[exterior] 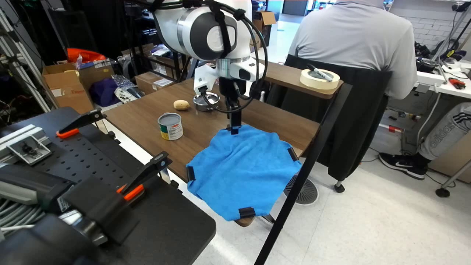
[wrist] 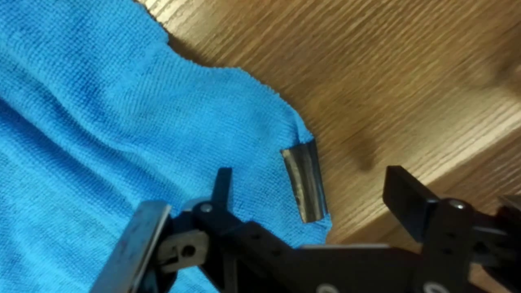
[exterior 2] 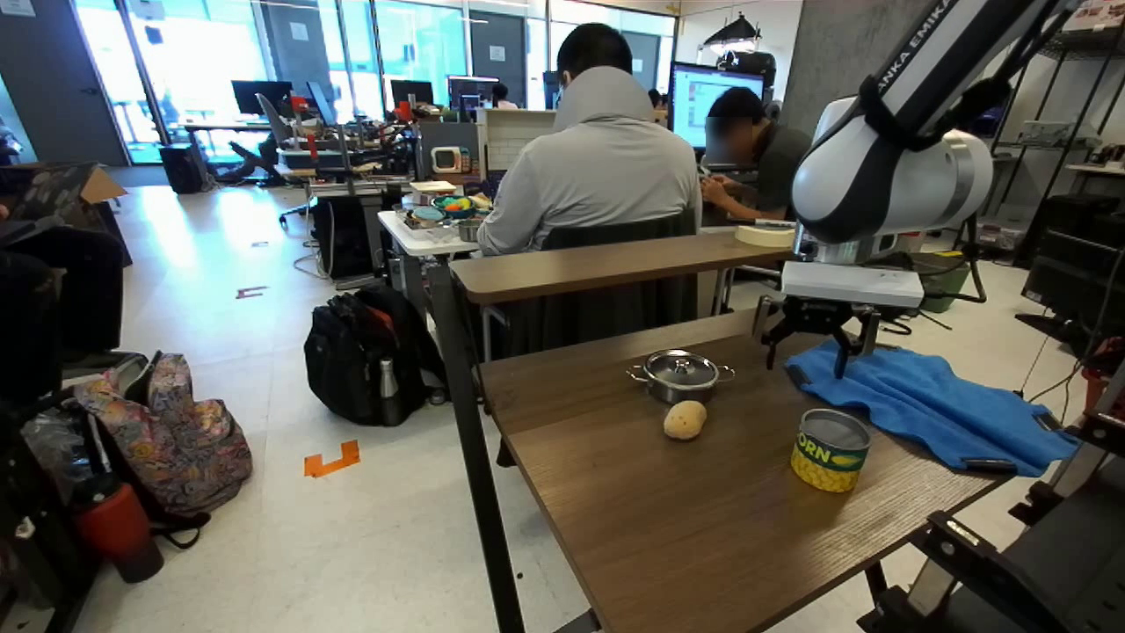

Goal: Fold the top left corner of the blue towel towards the center

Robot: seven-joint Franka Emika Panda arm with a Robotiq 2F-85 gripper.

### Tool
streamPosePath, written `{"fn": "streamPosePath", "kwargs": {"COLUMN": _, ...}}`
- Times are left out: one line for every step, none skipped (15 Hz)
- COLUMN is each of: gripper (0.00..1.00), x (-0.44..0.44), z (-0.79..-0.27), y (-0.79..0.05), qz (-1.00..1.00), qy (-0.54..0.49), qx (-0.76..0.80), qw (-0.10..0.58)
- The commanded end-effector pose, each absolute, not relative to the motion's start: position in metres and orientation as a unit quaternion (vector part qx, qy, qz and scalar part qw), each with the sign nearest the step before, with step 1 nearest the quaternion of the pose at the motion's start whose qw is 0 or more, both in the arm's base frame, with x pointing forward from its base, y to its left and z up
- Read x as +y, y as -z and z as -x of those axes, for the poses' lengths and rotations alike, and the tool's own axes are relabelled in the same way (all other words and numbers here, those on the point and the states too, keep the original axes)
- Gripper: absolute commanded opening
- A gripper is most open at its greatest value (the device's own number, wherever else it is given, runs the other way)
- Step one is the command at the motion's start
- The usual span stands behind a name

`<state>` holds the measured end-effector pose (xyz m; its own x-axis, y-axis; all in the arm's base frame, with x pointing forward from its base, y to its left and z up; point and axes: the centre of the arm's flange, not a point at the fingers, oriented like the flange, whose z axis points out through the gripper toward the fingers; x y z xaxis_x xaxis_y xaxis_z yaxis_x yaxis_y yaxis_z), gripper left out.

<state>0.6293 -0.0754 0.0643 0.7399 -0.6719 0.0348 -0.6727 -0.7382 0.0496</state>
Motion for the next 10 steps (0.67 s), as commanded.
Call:
{"fn": "streamPosePath", "kwargs": {"gripper": 0.64, "x": -0.073, "z": -0.643, "y": -0.057, "qz": -0.936, "qy": -0.006, "qx": -0.351, "qw": 0.023}}
{"fn": "streamPosePath", "kwargs": {"gripper": 0.55, "x": -0.072, "z": -0.644, "y": -0.056, "qz": -0.936, "qy": -0.007, "qx": -0.350, "qw": 0.022}}
{"fn": "streamPosePath", "kwargs": {"gripper": 0.48, "x": -0.071, "z": -0.644, "y": -0.055, "qz": -0.937, "qy": -0.007, "qx": -0.349, "qw": 0.022}}
{"fn": "streamPosePath", "kwargs": {"gripper": 0.39, "x": -0.071, "z": -0.645, "y": -0.055, "qz": -0.937, "qy": -0.007, "qx": -0.348, "qw": 0.021}}
{"fn": "streamPosePath", "kwargs": {"gripper": 0.33, "x": -0.070, "z": -0.647, "y": -0.055, "qz": -0.937, "qy": -0.008, "qx": -0.347, "qw": 0.020}}
{"fn": "streamPosePath", "kwargs": {"gripper": 0.26, "x": -0.069, "z": -0.648, "y": -0.056, "qz": -0.938, "qy": -0.008, "qx": -0.346, "qw": 0.019}}
{"fn": "streamPosePath", "kwargs": {"gripper": 0.17, "x": -0.068, "z": -0.648, "y": -0.058, "qz": -0.938, "qy": -0.009, "qx": -0.345, "qw": 0.018}}
{"fn": "streamPosePath", "kwargs": {"gripper": 0.10, "x": -0.068, "z": -0.646, "y": -0.062, "qz": -0.939, "qy": -0.001, "qx": -0.343, "qw": 0.014}}
{"fn": "streamPosePath", "kwargs": {"gripper": 0.02, "x": -0.067, "z": -0.643, "y": -0.067, "qz": -0.940, "qy": 0.001, "qx": -0.342, "qw": 0.010}}
{"fn": "streamPosePath", "kwargs": {"gripper": 0.01, "x": -0.066, "z": -0.640, "y": -0.073, "qz": -0.941, "qy": 0.002, "qx": -0.340, "qw": 0.005}}
